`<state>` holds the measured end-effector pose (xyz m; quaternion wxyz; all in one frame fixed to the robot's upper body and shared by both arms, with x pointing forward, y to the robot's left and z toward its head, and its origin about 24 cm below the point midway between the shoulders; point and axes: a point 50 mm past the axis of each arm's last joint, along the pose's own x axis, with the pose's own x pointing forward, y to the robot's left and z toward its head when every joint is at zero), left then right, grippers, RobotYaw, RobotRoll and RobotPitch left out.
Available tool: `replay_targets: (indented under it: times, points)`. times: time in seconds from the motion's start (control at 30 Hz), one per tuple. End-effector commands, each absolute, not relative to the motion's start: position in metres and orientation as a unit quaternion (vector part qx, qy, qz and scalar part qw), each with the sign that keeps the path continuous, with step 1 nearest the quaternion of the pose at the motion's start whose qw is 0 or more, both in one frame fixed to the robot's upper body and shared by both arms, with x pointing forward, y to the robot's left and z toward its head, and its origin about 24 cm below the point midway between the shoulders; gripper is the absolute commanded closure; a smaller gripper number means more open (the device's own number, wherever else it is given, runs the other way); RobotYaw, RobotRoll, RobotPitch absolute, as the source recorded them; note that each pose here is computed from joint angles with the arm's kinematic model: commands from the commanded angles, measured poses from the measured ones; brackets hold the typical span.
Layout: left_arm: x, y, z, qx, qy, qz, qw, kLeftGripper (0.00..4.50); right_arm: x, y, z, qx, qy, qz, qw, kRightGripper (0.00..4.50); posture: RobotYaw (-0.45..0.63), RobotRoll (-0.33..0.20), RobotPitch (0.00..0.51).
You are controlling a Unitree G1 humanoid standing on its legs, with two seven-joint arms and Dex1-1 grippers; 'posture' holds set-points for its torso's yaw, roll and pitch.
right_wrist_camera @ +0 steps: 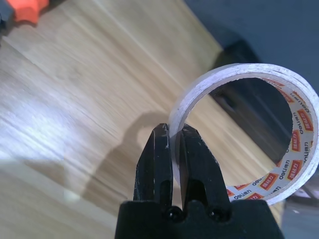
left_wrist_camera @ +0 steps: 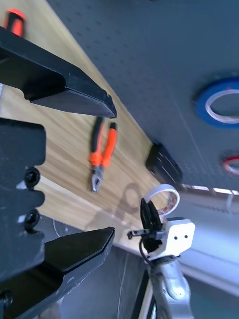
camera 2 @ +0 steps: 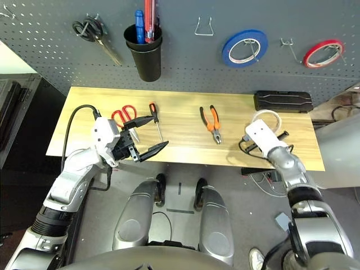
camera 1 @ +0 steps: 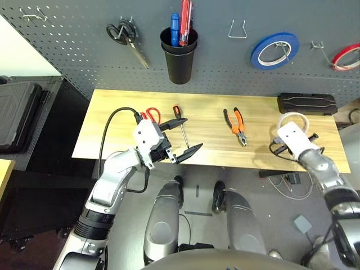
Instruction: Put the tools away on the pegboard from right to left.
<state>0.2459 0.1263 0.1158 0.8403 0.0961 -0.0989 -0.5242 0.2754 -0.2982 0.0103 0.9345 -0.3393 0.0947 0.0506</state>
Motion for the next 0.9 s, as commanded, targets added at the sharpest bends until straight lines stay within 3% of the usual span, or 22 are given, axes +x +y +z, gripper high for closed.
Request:
replay_targets:
  times: [0.03, 0.43, 0.9]
  points:
    - [0.241, 0.118, 0.124, 0.093, -0.12, -0.557, 0.816, 0.0, 0.264, -0.306, 0.011, -0.322, 0.06, 0.022, 0.944, 4.47, 0.19, 0.0, 0.213]
    - [0.246, 0.109, 0.139, 0.059, -0.146, -0.564, 0.811, 0.0, 0.249, -0.312, 0.034, -0.323, -0.077, -0.001, 0.943, 4.47, 0.16, 0.0, 0.209]
    - [0.252, 0.106, 0.138, 0.059, -0.145, -0.564, 0.811, 0.0, 0.284, -0.306, 0.083, -0.351, -0.181, 0.001, 0.919, 4.47, 0.14, 0.0, 0.201]
